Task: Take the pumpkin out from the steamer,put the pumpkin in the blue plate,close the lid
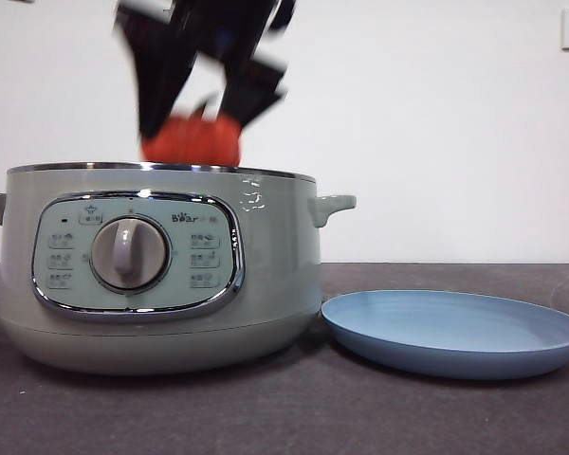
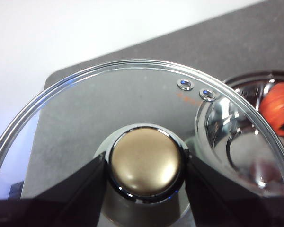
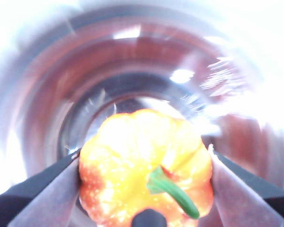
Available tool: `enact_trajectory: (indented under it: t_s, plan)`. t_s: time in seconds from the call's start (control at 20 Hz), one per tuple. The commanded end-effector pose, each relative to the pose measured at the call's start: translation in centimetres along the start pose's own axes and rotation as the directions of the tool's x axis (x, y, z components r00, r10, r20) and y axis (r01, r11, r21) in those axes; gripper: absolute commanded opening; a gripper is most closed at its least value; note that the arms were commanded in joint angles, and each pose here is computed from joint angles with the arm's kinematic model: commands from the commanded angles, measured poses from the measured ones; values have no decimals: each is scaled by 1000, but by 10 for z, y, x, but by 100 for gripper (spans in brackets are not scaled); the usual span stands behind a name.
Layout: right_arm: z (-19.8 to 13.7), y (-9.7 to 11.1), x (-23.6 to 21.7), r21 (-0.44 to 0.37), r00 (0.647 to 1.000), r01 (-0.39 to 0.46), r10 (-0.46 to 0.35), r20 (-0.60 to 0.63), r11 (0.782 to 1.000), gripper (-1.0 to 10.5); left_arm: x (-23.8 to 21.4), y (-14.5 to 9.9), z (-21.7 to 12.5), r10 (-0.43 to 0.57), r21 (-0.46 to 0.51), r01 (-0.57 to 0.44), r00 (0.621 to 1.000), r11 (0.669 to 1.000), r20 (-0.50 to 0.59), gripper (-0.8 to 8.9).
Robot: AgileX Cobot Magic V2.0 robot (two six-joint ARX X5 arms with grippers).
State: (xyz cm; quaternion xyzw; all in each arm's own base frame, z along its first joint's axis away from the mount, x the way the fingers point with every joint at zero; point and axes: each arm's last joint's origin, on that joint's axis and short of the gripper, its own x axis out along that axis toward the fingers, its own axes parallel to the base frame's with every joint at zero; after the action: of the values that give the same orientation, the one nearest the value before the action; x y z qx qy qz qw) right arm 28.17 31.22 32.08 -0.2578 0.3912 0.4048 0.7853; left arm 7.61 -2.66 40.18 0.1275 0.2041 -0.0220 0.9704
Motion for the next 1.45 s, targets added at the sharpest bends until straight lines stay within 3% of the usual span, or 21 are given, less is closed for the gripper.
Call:
enact_trajectory:
  t_s: [0.05, 0.2, 0.3, 0.45, 0.55, 0.65, 0.7, 1.0, 1.45]
  plan:
    - [-6, -17, -51, 32, 998, 42, -44, 54, 999, 0, -5, 3, 11, 13, -48, -7, 993, 999, 114, -8]
    - [-32, -41, -130, 134, 989, 105, -118, 92, 985, 0, -6, 3, 18, 6, -76, 7, 985, 997, 175, -8]
    - [-54, -56, -162, 246, 986, 139, -156, 52, 959, 0, -3, 0, 22, -50, -72, 65, 979, 995, 198, -8]
    - [-86, -76, -181, 392, 981, 191, -167, -95, 900, -2, 6, -5, 26, -88, -59, 101, 978, 993, 188, -8]
    - [-99, -90, -187, 487, 974, 228, -195, -118, 843, -2, 13, -9, 28, -100, -48, 109, 981, 993, 165, -8]
    - [-111, -96, -188, 537, 968, 251, -204, -146, 806, -2, 19, -14, 30, -157, -33, 163, 976, 986, 151, -8]
    - [-117, -96, -185, 546, 966, 256, -197, -166, 798, -3, 22, -15, 30, -172, -29, 178, 974, 984, 146, -8]
    - [-149, -83, -127, 555, 964, 243, -136, -228, 795, -3, 35, -23, 37, -214, -21, 219, 967, 975, 141, -8]
    - [-193, -69, -10, 543, 979, 199, -190, -73, 816, -2, 37, -24, 42, -217, -30, 226, 959, 974, 185, -8]
